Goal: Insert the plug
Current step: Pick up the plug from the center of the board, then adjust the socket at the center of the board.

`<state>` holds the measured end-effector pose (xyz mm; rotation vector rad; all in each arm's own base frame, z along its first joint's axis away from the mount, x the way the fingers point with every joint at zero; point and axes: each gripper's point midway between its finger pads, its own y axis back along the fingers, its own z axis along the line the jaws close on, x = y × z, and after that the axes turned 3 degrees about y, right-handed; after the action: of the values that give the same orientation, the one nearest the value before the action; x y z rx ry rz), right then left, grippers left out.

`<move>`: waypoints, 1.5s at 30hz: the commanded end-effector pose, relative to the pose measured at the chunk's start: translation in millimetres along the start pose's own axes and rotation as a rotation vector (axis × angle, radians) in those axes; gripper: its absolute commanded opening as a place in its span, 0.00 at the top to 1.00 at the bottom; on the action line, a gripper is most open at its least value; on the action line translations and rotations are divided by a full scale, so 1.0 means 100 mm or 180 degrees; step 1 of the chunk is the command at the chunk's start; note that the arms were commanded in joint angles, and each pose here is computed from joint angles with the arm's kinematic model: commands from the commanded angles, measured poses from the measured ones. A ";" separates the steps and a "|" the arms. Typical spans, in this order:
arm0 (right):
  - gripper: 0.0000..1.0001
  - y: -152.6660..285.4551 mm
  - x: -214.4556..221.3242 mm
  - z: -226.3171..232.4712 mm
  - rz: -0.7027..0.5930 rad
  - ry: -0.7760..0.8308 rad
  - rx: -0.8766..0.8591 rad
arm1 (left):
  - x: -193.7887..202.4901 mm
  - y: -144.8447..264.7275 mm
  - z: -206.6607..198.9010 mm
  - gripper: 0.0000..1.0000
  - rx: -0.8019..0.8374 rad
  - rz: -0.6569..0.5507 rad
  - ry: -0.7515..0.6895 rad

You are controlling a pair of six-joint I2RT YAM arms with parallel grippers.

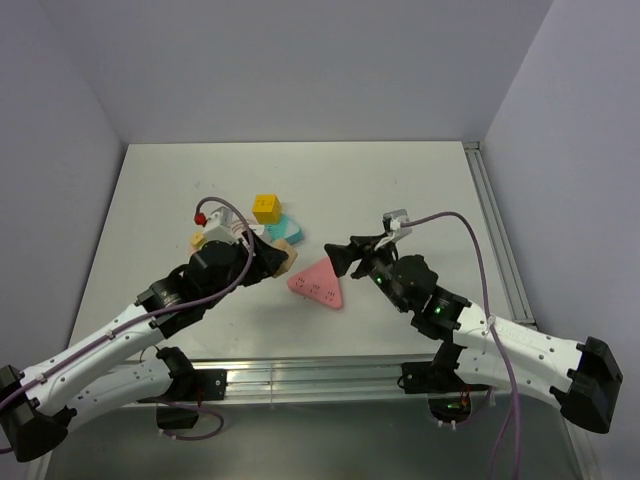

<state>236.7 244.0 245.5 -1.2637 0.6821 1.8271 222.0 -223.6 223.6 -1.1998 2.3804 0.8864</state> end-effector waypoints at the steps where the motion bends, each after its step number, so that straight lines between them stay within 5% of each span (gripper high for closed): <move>1: 0.22 0.00 0.05 -0.20 0.0342 -0.0118 0.0398 | 0.07 0.05 -0.09 1.00 0.0235 0.0224 -0.0753; 6: 0.25 0.05 0.60 -0.34 0.1423 -0.0242 0.0352 | 0.28 0.03 -0.08 0.99 0.0544 0.0443 -0.1167; 13: 0.40 0.28 1.26 -0.35 0.2172 -0.0396 0.0205 | 0.28 0.18 -0.15 0.96 0.1016 0.0293 -0.1396; 26: 0.57 0.45 1.87 -0.63 0.2460 -0.0454 0.0646 | 0.35 0.22 -0.03 0.99 0.1210 0.0275 -0.2027; 32: 0.62 0.34 2.00 -0.54 0.2528 -0.0421 0.0660 | 0.59 0.30 -0.10 0.99 0.1681 0.0566 -0.2478; 38: 0.64 0.22 2.03 -0.13 0.2537 -0.0376 0.0275 | 0.68 0.31 -0.09 1.00 0.1859 0.0594 -0.2597; 45: 0.65 0.24 1.76 -0.21 0.2221 -0.0282 0.0373 | 0.66 0.16 0.04 1.00 0.1604 0.0609 -0.2724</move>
<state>178.3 268.6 45.2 -0.8563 1.3619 2.4190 159.5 -247.7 173.2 -0.2620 1.8935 0.6429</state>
